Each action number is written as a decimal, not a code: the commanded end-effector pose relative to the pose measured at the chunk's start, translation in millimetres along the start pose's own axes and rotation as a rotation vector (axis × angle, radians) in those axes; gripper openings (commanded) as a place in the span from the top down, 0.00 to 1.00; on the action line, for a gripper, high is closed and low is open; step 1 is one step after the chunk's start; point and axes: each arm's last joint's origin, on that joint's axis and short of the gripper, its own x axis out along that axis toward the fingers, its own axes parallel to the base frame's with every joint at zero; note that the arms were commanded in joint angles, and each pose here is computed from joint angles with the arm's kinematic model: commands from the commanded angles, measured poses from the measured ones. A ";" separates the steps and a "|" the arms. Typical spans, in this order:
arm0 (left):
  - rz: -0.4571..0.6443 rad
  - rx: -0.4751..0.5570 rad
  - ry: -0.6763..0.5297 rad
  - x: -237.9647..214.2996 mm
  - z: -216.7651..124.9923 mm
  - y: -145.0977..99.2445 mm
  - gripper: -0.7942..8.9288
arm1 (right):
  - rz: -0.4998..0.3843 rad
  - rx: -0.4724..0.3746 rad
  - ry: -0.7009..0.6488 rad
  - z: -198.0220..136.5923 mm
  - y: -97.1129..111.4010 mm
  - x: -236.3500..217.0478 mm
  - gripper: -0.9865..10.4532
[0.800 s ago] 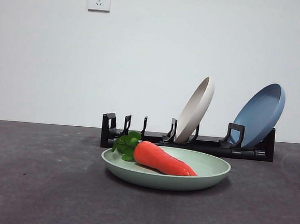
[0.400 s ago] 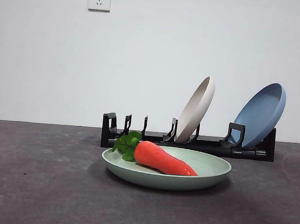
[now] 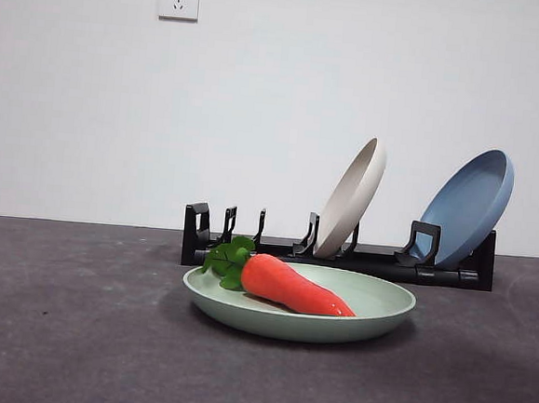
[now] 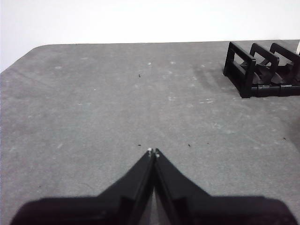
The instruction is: Take the green plate from the plate rack,put the plate on the table,take the carrot from the table,put the carrot in the plate
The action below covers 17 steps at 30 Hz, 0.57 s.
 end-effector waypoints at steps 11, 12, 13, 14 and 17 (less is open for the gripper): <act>0.006 -0.008 0.011 1.0 -3.6 0.4 0.92 | 0.007 0.062 0.011 -21.6 -0.4 5.3 0.91; 0.006 -0.008 0.011 1.0 -3.6 0.4 0.92 | 0.005 0.062 0.012 -21.7 -0.4 5.3 0.91; 0.006 -0.008 0.011 1.0 -3.6 0.4 0.92 | 0.005 0.070 0.012 -21.7 -0.4 5.4 0.91; 0.006 -0.008 0.011 1.0 -3.6 0.4 0.92 | 0.004 0.070 0.012 -21.7 -0.5 5.3 0.91; 0.006 -0.008 0.011 1.0 -3.6 0.4 0.92 | 0.000 0.070 0.018 -22.1 -0.6 5.7 0.91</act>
